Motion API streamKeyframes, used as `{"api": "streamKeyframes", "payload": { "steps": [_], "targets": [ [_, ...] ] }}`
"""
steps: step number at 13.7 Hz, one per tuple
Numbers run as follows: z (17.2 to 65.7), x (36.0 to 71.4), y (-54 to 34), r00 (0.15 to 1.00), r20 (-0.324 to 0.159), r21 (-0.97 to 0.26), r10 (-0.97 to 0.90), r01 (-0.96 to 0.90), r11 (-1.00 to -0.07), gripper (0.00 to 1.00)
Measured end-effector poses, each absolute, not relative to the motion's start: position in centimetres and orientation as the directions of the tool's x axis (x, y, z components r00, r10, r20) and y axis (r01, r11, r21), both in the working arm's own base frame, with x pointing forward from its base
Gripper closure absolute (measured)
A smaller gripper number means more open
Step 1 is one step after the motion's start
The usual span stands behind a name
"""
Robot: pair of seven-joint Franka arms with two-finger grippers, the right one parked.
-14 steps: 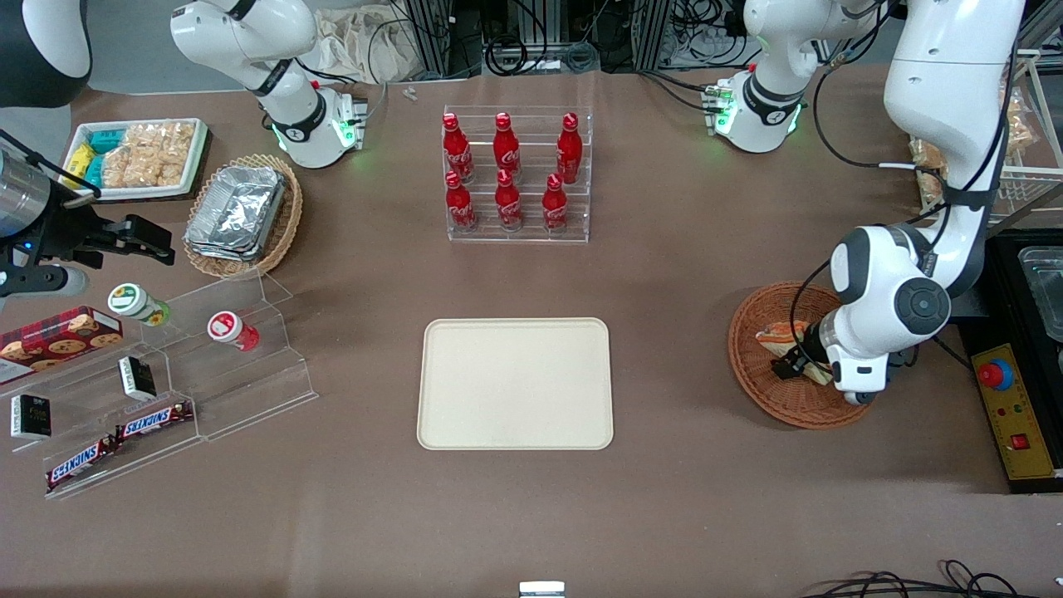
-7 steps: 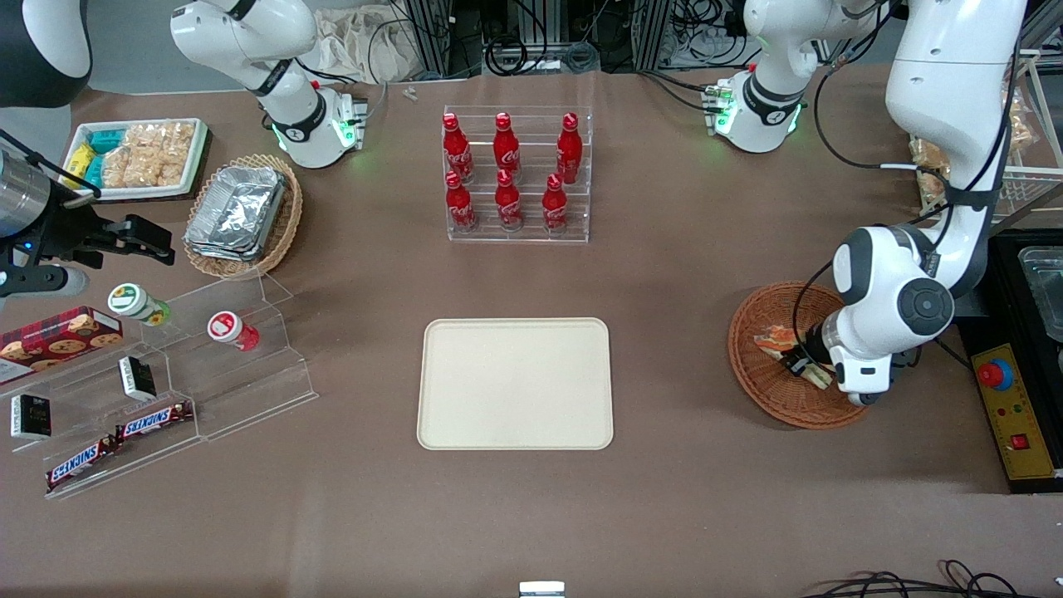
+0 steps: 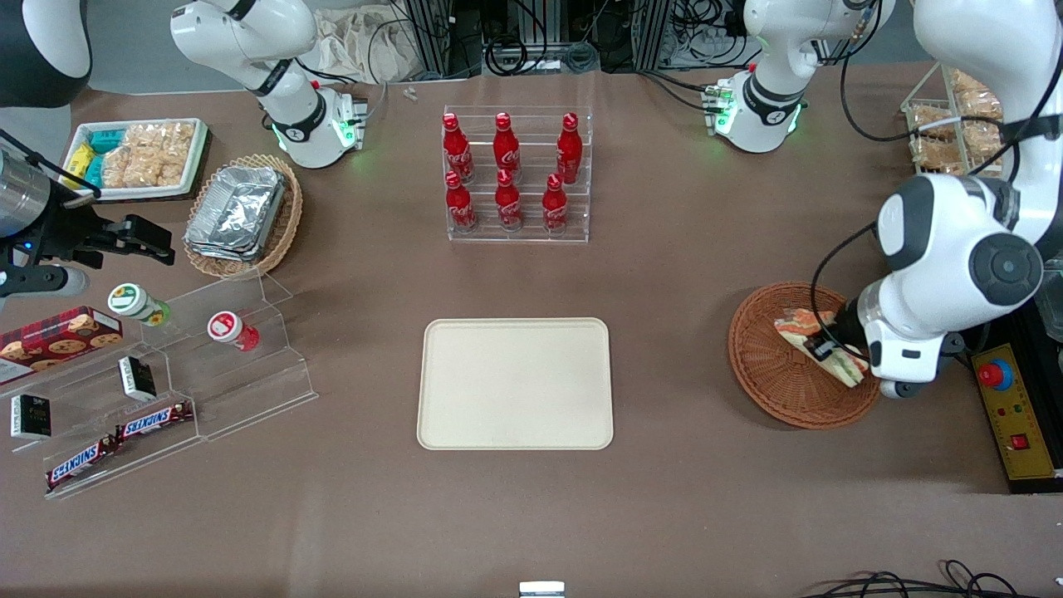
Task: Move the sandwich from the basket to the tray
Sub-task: 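Lift the sandwich out of the basket and carry it toward the tray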
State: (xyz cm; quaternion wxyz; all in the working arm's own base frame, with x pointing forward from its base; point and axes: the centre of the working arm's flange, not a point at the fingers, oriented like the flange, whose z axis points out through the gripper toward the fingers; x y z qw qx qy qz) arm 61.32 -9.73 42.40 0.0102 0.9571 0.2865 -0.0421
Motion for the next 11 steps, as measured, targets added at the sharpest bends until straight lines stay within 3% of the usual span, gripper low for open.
{"api": "streamKeyframes", "payload": {
  "steps": [7, 11],
  "targets": [
    [44.5, 57.4, -25.0, 0.976, -0.102, 0.079, 0.192, 0.2, -0.977, 0.81],
    [41.9, 56.4, -31.7, 0.996, -0.057, 0.17, 0.076, 0.084, -0.982, 0.81]
  ]
}}
